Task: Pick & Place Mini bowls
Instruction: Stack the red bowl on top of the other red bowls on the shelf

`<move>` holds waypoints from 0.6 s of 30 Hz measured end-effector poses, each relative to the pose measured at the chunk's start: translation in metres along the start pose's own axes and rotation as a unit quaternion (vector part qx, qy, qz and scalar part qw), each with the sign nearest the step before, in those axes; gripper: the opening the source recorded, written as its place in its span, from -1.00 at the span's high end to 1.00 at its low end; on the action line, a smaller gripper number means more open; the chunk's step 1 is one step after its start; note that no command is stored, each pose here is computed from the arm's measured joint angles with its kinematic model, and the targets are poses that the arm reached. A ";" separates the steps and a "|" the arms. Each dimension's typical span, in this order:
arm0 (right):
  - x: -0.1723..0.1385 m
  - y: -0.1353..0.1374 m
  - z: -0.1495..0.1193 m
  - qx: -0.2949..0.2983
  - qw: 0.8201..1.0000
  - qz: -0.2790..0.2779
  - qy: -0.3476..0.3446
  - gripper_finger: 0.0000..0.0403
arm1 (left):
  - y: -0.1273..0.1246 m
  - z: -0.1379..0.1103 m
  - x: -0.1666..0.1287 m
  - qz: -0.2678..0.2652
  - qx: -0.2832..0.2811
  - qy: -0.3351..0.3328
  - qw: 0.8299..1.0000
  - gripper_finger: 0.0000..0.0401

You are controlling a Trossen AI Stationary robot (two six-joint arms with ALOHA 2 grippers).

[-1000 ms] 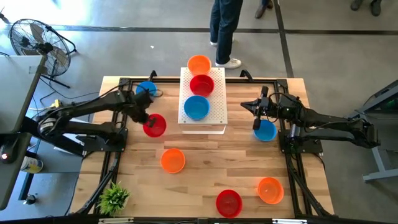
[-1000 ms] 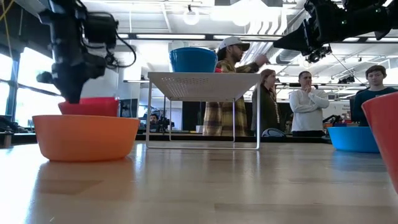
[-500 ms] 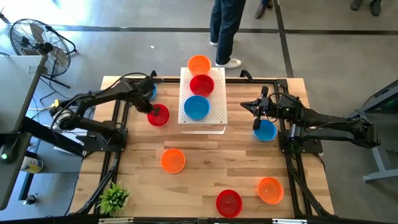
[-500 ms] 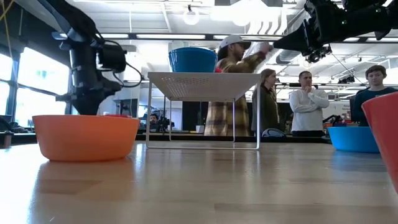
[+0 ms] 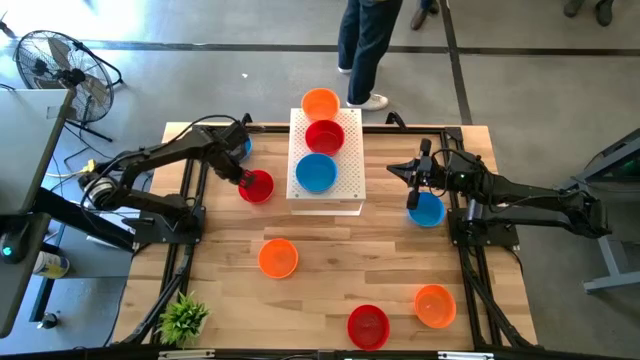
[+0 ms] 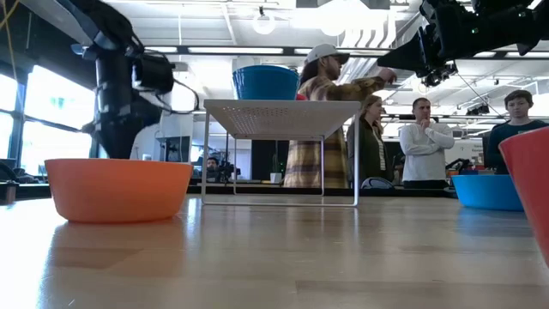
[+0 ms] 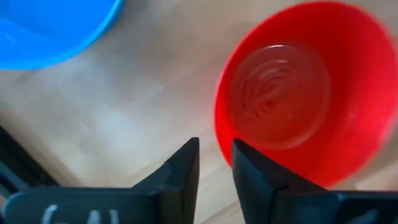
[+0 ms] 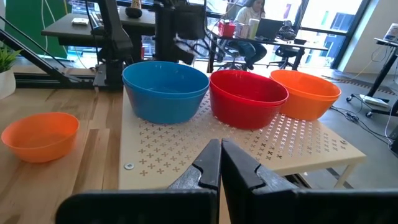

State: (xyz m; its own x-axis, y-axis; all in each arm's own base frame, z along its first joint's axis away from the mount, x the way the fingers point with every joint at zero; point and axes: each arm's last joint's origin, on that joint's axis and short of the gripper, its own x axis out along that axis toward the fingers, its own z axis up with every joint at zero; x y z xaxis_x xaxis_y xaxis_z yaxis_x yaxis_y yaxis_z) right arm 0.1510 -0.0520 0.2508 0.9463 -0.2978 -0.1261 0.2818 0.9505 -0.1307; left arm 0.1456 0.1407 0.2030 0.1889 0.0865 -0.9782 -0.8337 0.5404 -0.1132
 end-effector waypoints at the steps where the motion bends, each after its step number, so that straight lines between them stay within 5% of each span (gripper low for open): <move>1: 0.000 0.000 0.000 0.000 1.000 0.000 0.000 1.00 | -0.001 0.000 -0.006 -0.002 0.014 -0.004 1.000 0.52; 6: 0.000 -0.001 0.000 0.002 1.000 -0.013 0.002 1.00 | -0.021 -0.008 -0.030 -0.034 0.125 -0.044 0.991 0.49; 12: 0.000 -0.001 0.000 0.004 1.000 -0.017 0.002 1.00 | -0.058 -0.030 -0.034 -0.030 0.298 -0.051 0.953 0.48; 18: 0.000 -0.001 0.000 0.004 1.000 -0.016 0.002 1.00 | -0.091 -0.040 -0.025 -0.019 0.367 -0.065 0.928 0.29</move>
State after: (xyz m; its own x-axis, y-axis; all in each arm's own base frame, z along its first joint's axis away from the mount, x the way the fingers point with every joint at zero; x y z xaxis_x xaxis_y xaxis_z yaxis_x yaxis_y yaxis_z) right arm 0.1507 -0.0529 0.2509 0.9358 -0.3293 -0.1257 0.3142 0.9409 -0.1261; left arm 0.1959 0.0558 0.2305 0.3122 0.1306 -0.9410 -0.2557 0.9655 0.0491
